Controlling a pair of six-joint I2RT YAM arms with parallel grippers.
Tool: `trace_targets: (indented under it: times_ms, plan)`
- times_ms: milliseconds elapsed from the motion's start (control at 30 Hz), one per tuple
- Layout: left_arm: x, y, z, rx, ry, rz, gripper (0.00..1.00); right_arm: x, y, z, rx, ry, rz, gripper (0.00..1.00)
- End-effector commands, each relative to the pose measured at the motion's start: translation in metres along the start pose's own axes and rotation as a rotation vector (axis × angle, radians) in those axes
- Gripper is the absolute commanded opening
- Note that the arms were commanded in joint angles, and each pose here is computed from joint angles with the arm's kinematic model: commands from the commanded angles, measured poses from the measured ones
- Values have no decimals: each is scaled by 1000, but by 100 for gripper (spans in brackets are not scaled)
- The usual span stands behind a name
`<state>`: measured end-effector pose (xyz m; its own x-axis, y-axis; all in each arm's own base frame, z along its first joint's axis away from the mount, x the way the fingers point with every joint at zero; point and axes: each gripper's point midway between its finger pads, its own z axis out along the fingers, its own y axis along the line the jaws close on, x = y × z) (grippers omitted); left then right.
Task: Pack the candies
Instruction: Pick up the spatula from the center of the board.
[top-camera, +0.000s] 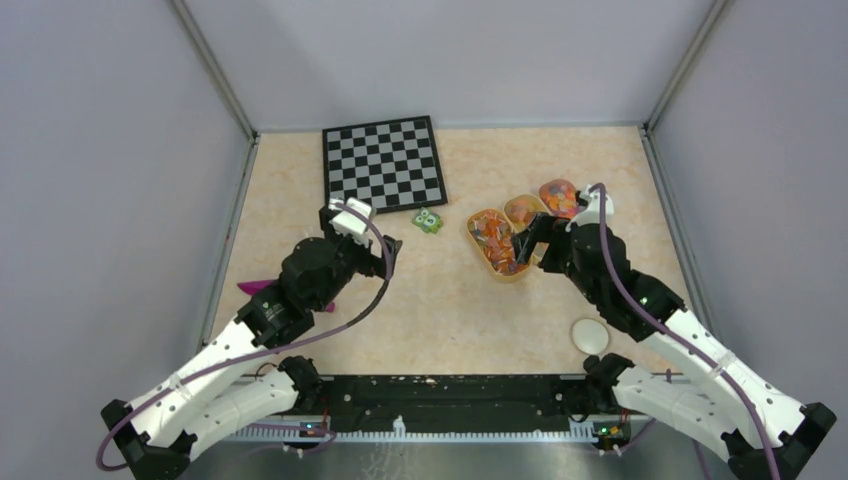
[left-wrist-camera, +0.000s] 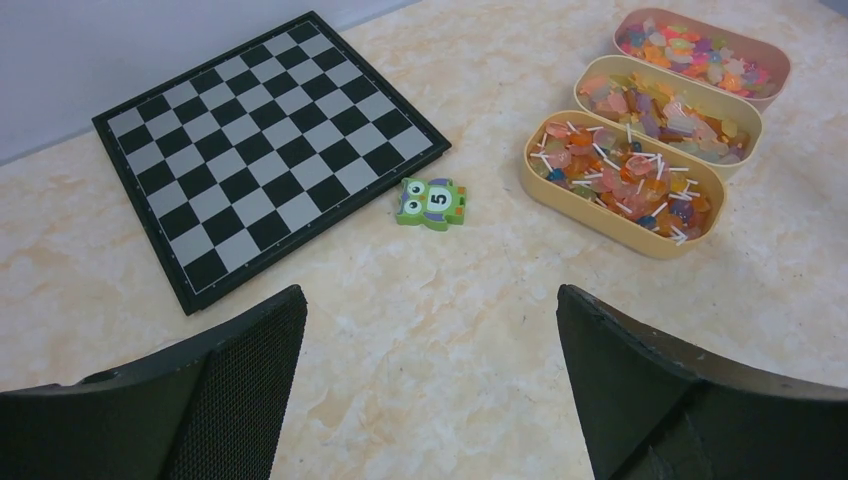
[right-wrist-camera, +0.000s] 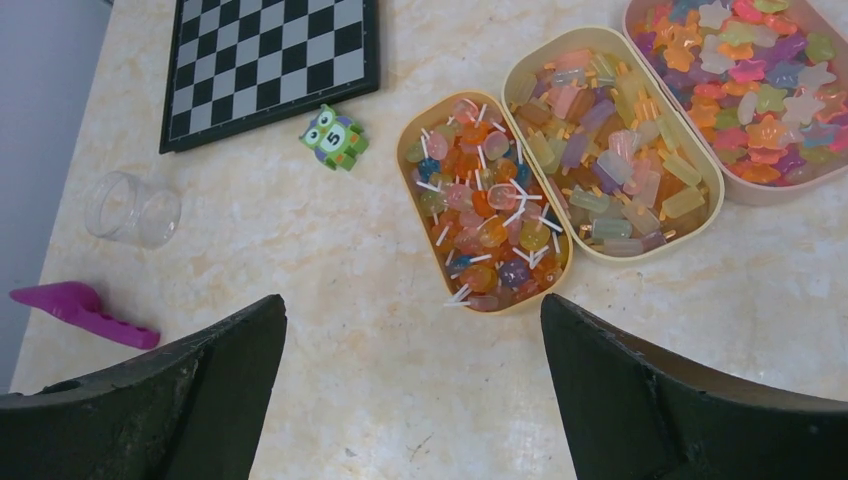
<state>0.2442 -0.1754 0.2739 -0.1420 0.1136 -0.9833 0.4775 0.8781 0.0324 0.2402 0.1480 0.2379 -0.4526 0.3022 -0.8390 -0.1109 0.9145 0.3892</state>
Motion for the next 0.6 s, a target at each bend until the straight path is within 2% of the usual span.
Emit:
trace_targets:
  times_ms: [0, 333, 567]
  plan:
    - [-12, 4, -1, -19, -58, -6, 99, -12, 7, -3, -26, -46, 33, 97]
    - [-8, 16, 0, -92, -52, -14, 99, -11, 7, -2, -35, -58, 38, 97]
    - [-6, 56, 4, -340, -34, -292, 99, -22, -3, -4, 27, -102, 35, 97]
